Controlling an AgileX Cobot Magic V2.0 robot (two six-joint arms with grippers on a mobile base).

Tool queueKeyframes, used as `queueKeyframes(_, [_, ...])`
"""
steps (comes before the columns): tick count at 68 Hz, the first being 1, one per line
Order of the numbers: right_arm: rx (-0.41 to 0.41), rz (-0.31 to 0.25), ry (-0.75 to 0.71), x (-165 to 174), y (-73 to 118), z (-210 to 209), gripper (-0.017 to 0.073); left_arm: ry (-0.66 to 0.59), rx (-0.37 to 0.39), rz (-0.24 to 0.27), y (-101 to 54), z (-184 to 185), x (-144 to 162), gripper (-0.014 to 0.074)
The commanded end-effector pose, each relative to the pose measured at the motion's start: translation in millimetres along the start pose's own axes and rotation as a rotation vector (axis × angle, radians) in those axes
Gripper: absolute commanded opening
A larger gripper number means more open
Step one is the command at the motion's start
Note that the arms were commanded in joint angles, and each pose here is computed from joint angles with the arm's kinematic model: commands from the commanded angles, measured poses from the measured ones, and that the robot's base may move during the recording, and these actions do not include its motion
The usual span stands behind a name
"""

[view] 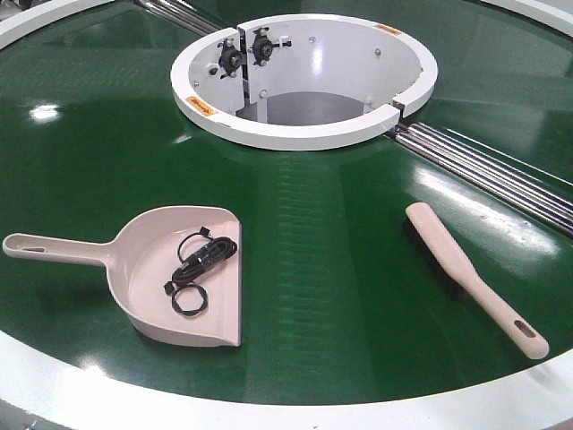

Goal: Clean and inspect green conveyor with broom and dustpan

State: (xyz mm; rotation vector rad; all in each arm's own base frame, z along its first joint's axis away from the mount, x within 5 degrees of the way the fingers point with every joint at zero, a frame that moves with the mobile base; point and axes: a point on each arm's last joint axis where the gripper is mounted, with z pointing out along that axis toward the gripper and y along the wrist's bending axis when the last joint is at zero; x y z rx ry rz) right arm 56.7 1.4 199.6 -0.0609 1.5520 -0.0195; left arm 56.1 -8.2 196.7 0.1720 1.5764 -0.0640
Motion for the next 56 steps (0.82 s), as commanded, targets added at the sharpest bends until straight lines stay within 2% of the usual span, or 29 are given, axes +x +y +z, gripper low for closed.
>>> queueKeyframes(1, [0.005,-0.009,-0.074,-5.7,-0.2,-0.7,-0.0008,-0.072,0.006,-0.019,-0.6,-0.8,-3.4,-0.0006])
queueKeyframes(56, [0.005,-0.009,-0.074,-5.7,-0.2,-0.7,-0.0008,-0.072,0.006,-0.019,-0.6,-0.8,-3.4,-0.0006])
